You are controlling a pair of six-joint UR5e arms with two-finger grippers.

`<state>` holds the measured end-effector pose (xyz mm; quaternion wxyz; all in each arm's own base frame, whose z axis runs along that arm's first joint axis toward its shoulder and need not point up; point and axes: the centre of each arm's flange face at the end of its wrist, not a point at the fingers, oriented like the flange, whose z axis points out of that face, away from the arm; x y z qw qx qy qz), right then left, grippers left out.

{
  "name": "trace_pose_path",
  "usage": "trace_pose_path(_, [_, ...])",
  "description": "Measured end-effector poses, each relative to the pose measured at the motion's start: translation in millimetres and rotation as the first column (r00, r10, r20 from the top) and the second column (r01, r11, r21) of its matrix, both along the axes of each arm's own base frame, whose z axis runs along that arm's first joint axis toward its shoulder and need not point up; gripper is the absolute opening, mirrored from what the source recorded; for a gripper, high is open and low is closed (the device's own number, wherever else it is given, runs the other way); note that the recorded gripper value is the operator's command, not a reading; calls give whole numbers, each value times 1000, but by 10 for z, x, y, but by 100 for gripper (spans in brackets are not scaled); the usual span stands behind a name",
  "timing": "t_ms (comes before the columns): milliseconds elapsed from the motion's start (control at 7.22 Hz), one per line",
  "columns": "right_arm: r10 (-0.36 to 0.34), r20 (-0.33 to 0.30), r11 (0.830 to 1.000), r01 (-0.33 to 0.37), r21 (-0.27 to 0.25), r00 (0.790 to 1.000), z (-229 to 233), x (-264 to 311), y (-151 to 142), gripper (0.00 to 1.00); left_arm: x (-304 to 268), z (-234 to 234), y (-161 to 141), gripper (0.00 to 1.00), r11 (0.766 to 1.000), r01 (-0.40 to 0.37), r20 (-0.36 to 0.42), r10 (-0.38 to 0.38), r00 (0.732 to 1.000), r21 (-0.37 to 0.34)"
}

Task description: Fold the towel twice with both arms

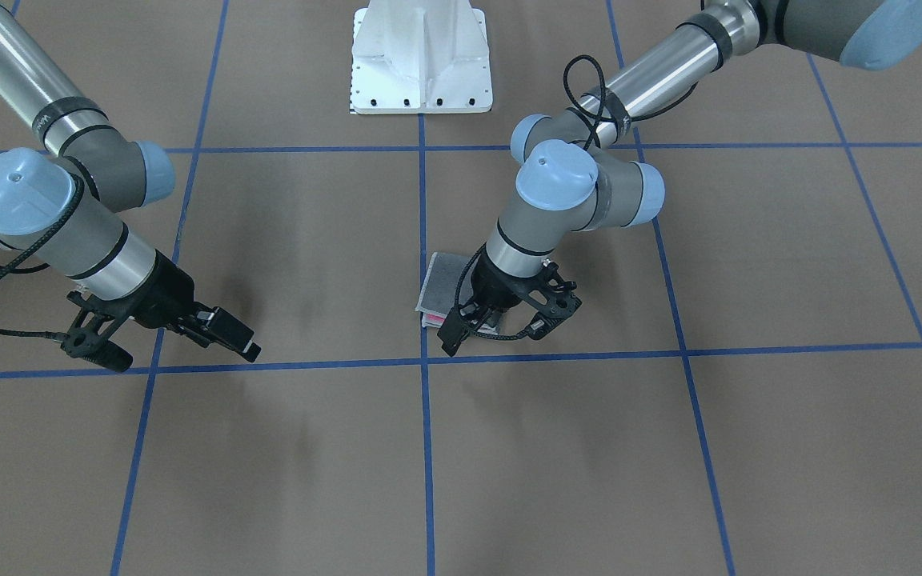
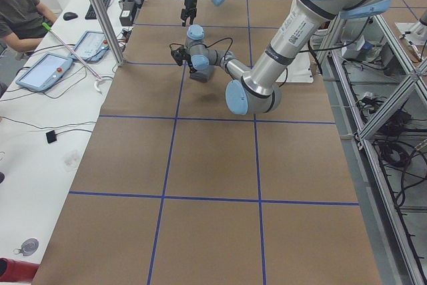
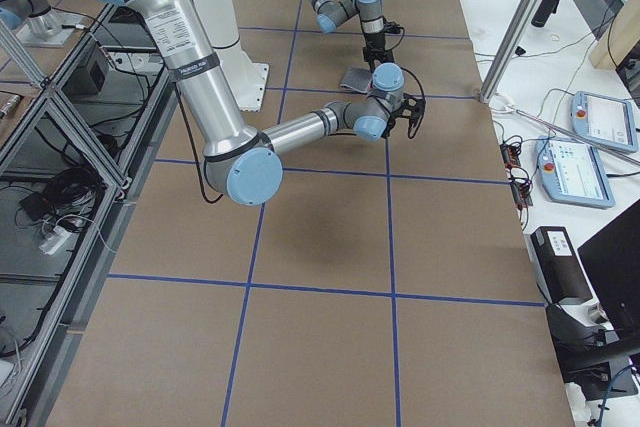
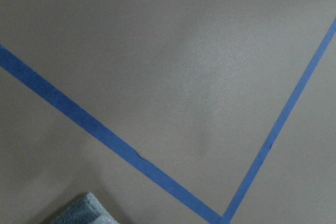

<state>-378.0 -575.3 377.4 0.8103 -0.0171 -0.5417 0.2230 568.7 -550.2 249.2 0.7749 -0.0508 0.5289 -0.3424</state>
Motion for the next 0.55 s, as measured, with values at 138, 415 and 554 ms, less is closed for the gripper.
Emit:
trace_pose_path(138, [0,-6,1000,0,0,1000,35,-4,-1,100,-11,61,5,100,1000,0,5,0,1000,-4])
trace_pose_path(415, [-2,-13,1000,2,3,1000,73,-12,-6,100,-27,170,16,100,1000,-1,15,1,1000,-11])
trace_pose_path(554, [-3,-15,1000,3,2,1000,84,-14,-8,100,-32,203,20,100,1000,-1,18,1,1000,-13])
